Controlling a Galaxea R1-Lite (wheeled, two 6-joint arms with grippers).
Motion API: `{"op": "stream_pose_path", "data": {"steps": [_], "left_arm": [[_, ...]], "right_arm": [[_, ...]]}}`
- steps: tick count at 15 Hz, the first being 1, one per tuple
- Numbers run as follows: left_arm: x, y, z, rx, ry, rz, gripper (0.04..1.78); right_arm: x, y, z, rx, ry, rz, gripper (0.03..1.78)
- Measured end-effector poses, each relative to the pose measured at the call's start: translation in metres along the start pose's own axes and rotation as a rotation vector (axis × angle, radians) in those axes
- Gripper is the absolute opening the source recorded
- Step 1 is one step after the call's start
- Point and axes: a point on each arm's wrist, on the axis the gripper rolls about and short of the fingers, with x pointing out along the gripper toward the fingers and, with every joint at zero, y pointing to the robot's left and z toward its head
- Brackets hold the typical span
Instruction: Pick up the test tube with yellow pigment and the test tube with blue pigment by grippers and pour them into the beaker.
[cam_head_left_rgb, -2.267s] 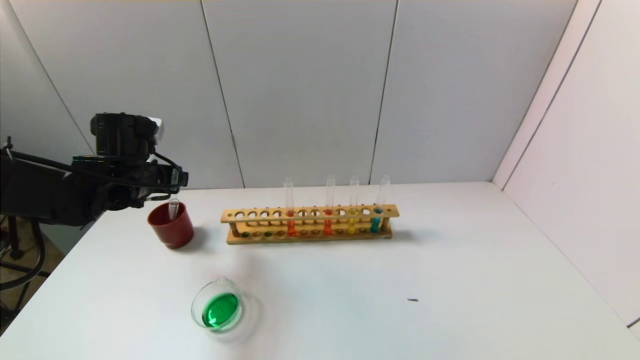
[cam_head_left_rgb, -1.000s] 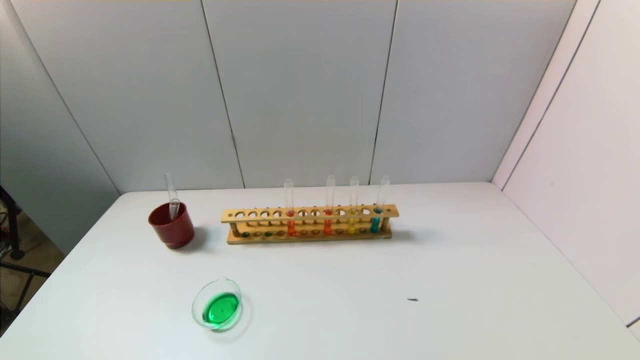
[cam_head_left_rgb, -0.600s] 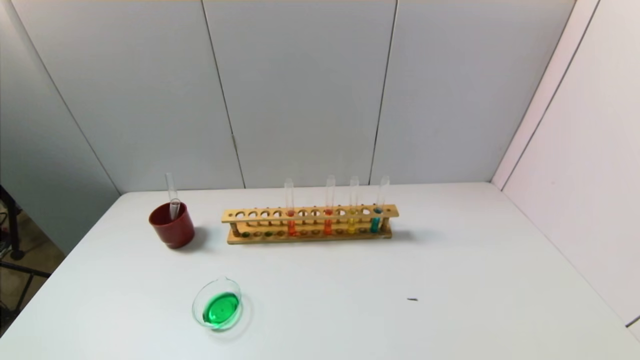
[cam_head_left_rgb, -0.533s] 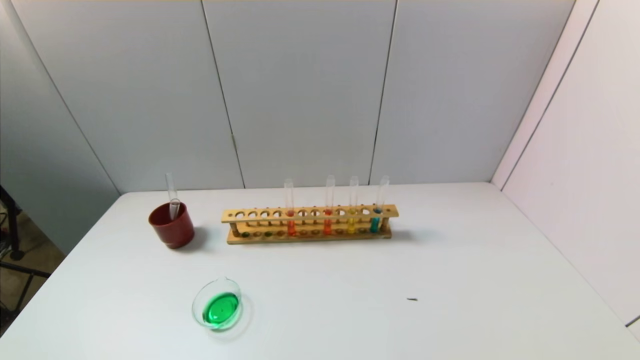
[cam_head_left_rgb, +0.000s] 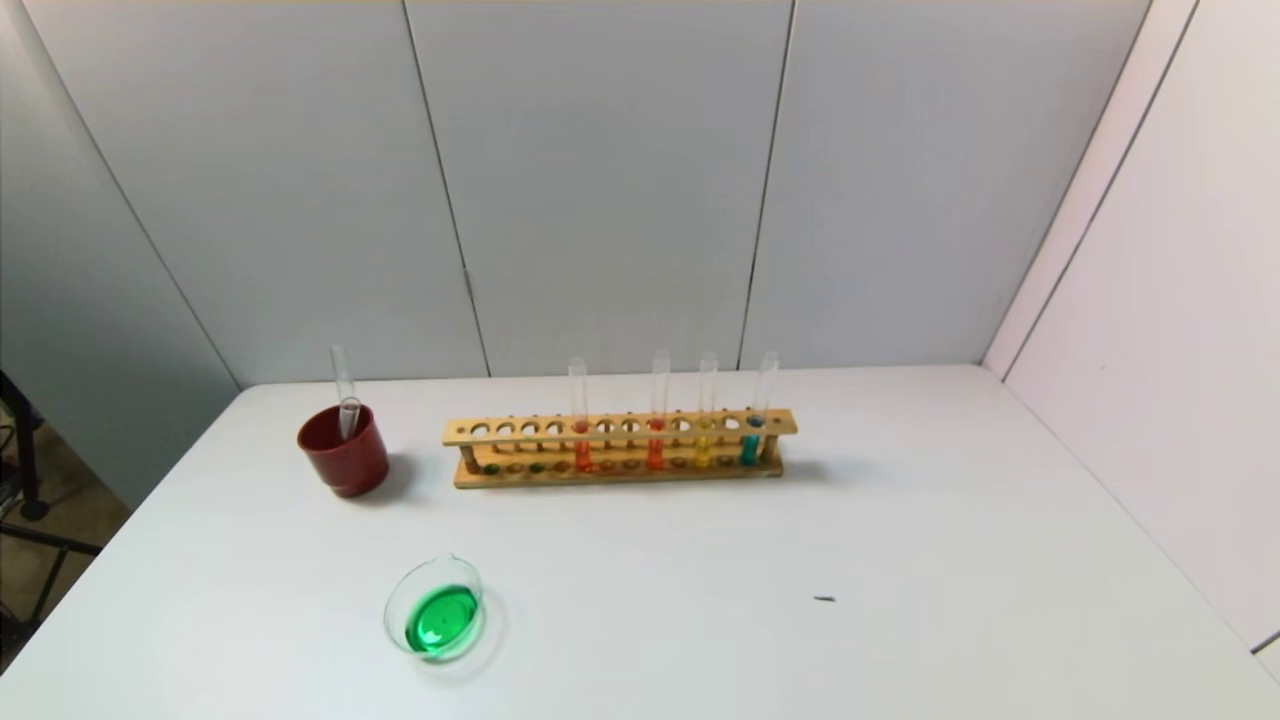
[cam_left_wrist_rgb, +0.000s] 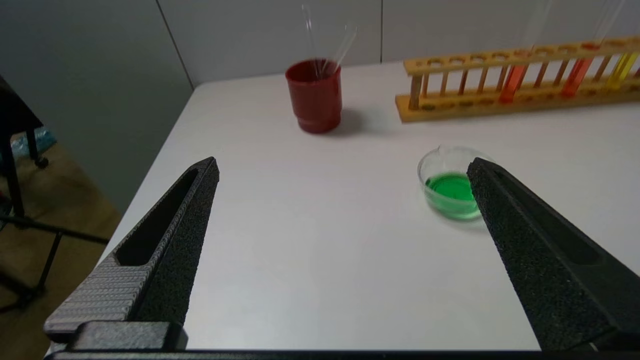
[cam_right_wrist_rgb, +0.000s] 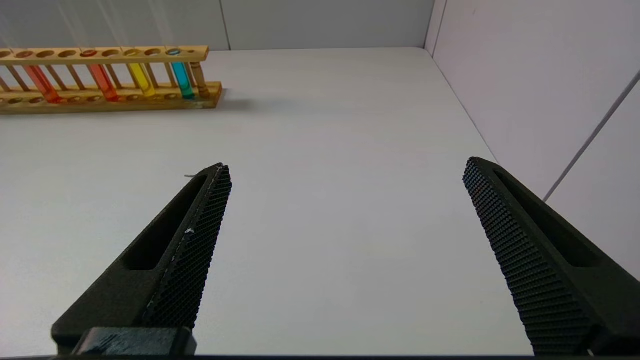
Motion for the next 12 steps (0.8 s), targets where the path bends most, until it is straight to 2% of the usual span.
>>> {"op": "stream_pose_path", "data": {"steps": [1,3,12], "left_arm": [[0.001,0.0,-0.001,-0.008,-0.017,-0.01,1.75],[0.001,-0.001,-0.011,-0.016,0.061,-0.027,1.75],[0.001,-0.002,-0.012,-0.069,0.062,-0.031,1.75]], "right_arm": [[0.0,0.0,0.0,0.0,0.0,0.0,1.7],[0.0,0.0,0.0,0.0,0.0,0.0,1.7],[0.0,0.0,0.0,0.0,0.0,0.0,1.7]]}}
